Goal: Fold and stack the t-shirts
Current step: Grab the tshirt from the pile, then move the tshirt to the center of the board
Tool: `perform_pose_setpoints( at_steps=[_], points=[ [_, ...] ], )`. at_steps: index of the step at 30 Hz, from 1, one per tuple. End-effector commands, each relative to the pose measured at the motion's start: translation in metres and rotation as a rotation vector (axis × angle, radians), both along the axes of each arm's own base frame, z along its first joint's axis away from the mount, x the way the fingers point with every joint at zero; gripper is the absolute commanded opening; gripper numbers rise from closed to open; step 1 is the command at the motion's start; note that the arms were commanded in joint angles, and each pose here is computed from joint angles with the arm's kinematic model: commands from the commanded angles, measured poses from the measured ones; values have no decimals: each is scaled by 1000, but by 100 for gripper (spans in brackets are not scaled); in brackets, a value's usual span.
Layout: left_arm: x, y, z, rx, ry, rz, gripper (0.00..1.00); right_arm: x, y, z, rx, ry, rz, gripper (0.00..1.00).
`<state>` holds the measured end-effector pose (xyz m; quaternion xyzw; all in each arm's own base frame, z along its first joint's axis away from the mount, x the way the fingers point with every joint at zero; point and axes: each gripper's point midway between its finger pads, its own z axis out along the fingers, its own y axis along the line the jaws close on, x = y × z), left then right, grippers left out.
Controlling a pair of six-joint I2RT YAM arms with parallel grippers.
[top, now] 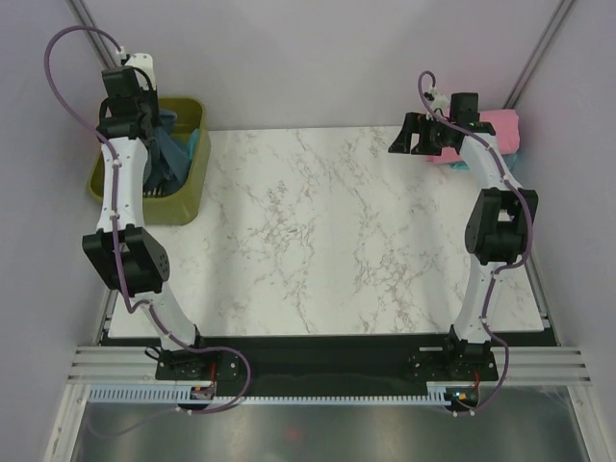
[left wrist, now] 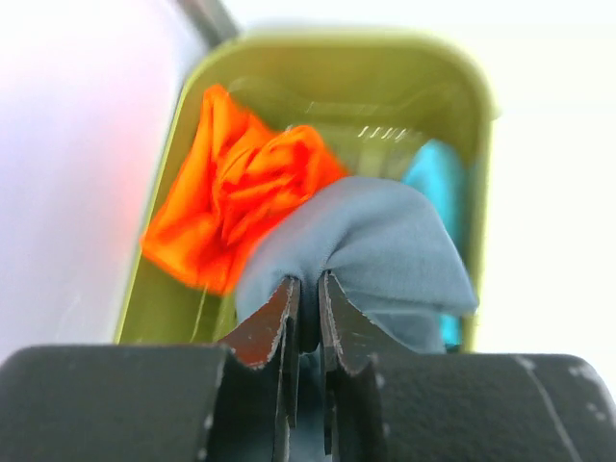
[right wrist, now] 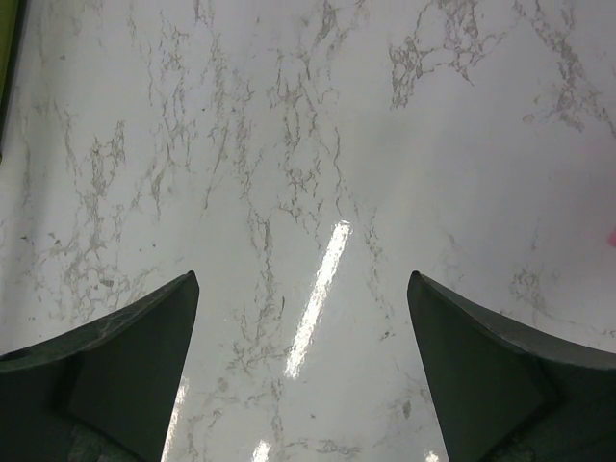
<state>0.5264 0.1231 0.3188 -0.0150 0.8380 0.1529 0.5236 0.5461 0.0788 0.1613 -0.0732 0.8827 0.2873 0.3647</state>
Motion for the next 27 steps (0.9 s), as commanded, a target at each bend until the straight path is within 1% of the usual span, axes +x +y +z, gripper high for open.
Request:
perform_pose_setpoints(
  at_steps=[1,2,3,6,8,9,10,11,12,14,15,17,18,20,21,22,23,24,25,26,27],
  points=[
    [-13,-32,98,-44,-240,-78,2,-2,-4,51,-40,-129,-20,98],
    [-16,-37,109,-49,-265,-91,2,-1,-7,52,-55,-133,-38,98],
    [-19,-50,130,-49,-309,-122,2,-2,-11,53,-71,-136,-54,98],
    [-26,-76,166,-39,-390,-188,2,-2,-22,57,-118,-146,-104,98],
    [-32,-98,184,-21,-426,-265,2,-7,-25,66,-135,-162,-121,98],
    [-35,-116,193,-15,-444,-316,2,-11,-26,77,-138,-182,-125,98],
    [-41,-125,201,-15,-460,-359,2,-14,-25,77,-139,-177,-125,98],
    [-46,-153,208,-29,-476,-428,2,-17,-26,80,-142,-183,-130,98],
    [-50,-164,211,-41,-482,-466,2,-22,-25,92,-141,-205,-130,98],
    [-63,-188,222,-76,-507,-555,2,-31,-27,95,-147,-207,-135,98],
    [-70,-203,229,-92,-521,-598,2,-37,-28,111,-155,-243,-137,98],
    [-86,-219,242,-114,-547,-660,2,-47,-30,119,-172,-259,-138,98],
    [-94,-229,248,-123,-562,-691,2,-55,-30,136,-176,-291,-144,98],
    [-113,-241,258,-155,-580,-753,2,-67,-29,145,-201,-317,-118,98],
    [-117,-245,254,-171,-565,-776,2,-77,-29,160,-204,-348,-114,98],
    [-123,-250,249,-185,-549,-808,6,-82,-29,162,-204,-349,-115,98],
    [-130,-253,248,-203,-541,-824,16,-89,-28,165,-200,-348,-115,98],
    [-139,-255,238,-214,-514,-845,18,-98,-28,179,-200,-378,-114,98],
    [-149,-263,233,-231,-498,-896,23,-103,-26,181,-198,-382,-109,98],
    [-147,-267,210,-268,-436,-906,55,-108,-26,183,-199,-382,-112,98],
    [-155,-269,201,-285,-414,-925,66,-114,-26,190,-196,-396,-117,98]
  ],
)
